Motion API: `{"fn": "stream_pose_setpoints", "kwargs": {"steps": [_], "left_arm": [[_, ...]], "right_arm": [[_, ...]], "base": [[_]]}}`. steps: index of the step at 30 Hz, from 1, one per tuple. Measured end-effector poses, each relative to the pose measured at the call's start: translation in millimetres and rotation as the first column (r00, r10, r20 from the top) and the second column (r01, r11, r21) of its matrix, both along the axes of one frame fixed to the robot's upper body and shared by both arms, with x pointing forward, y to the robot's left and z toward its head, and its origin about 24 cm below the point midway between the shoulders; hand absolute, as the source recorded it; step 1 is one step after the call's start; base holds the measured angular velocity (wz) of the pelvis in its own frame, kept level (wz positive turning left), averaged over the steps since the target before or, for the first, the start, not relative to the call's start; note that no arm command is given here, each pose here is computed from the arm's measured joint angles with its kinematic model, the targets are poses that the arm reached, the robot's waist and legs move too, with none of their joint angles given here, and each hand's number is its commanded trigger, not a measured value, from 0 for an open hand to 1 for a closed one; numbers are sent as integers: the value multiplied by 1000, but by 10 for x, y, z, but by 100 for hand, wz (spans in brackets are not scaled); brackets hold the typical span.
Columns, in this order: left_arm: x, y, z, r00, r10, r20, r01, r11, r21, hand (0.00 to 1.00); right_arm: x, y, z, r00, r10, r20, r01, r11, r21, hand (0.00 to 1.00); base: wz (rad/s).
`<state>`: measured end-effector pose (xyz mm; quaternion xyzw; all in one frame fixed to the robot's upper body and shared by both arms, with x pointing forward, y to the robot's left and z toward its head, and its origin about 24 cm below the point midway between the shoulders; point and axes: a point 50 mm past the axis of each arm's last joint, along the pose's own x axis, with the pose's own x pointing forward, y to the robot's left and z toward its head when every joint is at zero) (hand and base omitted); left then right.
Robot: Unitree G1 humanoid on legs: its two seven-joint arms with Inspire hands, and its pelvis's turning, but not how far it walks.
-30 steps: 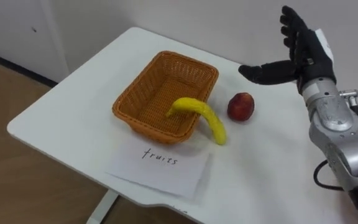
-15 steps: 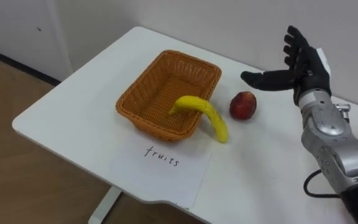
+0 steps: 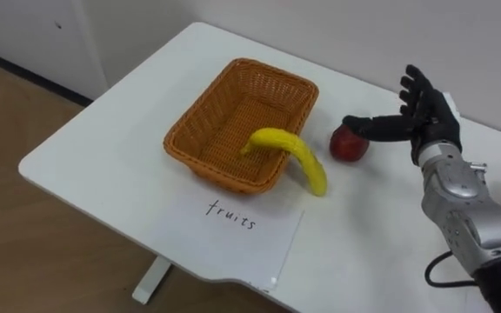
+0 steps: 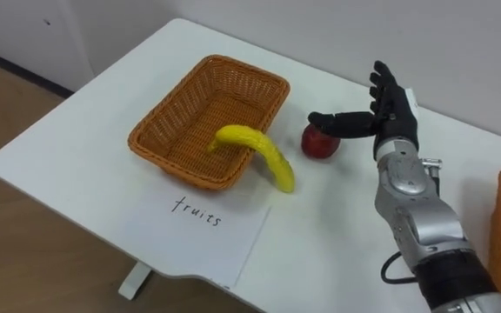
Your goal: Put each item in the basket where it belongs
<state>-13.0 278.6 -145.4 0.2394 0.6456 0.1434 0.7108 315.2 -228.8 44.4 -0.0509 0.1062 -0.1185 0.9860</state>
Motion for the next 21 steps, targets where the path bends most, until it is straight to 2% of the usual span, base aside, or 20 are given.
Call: {"fn": "stream_pose_setpoints", "kwargs": {"steps": [21], "left_arm": [[106, -1, 4, 999, -10, 36, 10, 1000, 0, 0]], "right_arm": [[-25, -85, -121, 998, -40, -55, 39, 999, -13, 0]], "base": [[0]]}}
